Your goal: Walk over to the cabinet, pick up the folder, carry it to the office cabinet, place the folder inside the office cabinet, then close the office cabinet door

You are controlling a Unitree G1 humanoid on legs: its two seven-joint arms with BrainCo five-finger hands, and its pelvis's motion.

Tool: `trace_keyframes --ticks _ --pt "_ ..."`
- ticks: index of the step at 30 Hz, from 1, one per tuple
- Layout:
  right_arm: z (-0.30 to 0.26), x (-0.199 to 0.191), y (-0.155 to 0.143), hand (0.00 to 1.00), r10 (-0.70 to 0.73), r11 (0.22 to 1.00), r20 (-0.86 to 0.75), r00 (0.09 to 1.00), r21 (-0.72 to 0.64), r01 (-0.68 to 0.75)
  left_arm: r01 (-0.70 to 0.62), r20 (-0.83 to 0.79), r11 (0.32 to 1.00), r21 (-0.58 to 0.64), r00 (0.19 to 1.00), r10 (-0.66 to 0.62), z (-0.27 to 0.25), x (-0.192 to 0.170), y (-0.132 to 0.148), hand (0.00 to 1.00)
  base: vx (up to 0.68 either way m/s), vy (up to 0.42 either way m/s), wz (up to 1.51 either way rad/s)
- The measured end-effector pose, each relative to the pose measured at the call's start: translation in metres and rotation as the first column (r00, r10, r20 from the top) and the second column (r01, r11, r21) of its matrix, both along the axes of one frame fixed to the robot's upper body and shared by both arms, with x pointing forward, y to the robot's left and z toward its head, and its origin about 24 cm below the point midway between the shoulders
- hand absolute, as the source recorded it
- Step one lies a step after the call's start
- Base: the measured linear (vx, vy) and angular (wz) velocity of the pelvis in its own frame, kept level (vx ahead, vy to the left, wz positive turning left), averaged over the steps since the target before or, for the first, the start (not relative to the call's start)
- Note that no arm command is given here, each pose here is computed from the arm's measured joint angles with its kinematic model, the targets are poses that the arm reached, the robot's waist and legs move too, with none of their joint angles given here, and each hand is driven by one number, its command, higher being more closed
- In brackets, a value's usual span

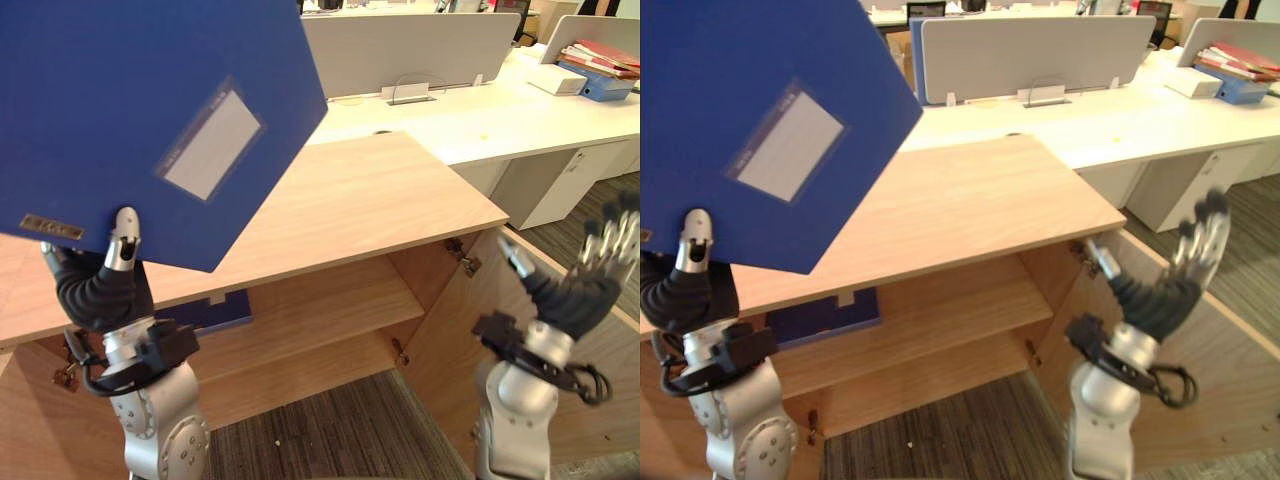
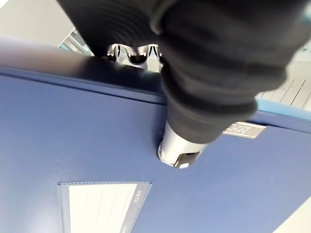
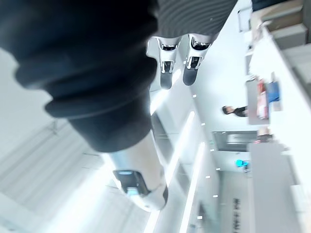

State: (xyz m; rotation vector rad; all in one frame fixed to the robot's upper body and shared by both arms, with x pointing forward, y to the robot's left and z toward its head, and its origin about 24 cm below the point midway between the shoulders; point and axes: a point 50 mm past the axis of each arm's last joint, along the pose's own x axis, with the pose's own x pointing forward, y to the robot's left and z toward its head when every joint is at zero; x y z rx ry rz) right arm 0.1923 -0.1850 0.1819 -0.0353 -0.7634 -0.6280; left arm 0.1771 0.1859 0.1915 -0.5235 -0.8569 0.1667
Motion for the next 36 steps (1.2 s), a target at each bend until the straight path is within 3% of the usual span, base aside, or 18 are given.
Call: trace_keyframes --ticks 3,6,13,20,26,36 --pt "0.022 0.016 0.015 0.00 0.171 0.984 0.111 0.979 -0.059 -0.166 0.010 -0.024 0.997 0.074 1.000 -0.008 -0.002 0.015 -0.001 1.00 0.00 0.000 0.00" --pt "0.027 0.039 0.023 0.00 0.386 0.922 0.096 0.918 -0.072 -0.380 0.045 -0.092 0.990 0.130 0.995 -0.033 -0.010 0.031 -0.003 1.00 0.00 0.000 0.00" --pt "0.030 0.070 0.011 0.00 0.638 0.770 0.049 0.769 -0.024 -0.638 0.090 -0.165 0.980 0.179 0.985 -0.060 -0.021 0.038 -0.004 1.00 0.01 -0.015 0.04" --pt "0.055 0.094 0.002 0.00 0.783 0.622 0.045 0.620 -0.038 -0.782 0.149 -0.235 0.960 0.236 0.967 -0.093 -0.034 0.041 -0.005 1.00 0.00 -0.001 0.02" --pt "0.066 0.108 0.012 0.00 0.869 0.494 0.003 0.494 -0.041 -0.869 0.172 -0.257 0.952 0.255 0.961 -0.105 -0.037 0.042 -0.005 1.00 -0.01 -0.012 0.05" --pt "0.067 0.122 0.040 0.00 0.947 0.284 -0.151 0.282 -0.011 -0.959 0.306 -0.278 0.914 0.266 0.932 -0.232 -0.041 0.042 -0.025 1.00 0.00 -0.003 0.00"
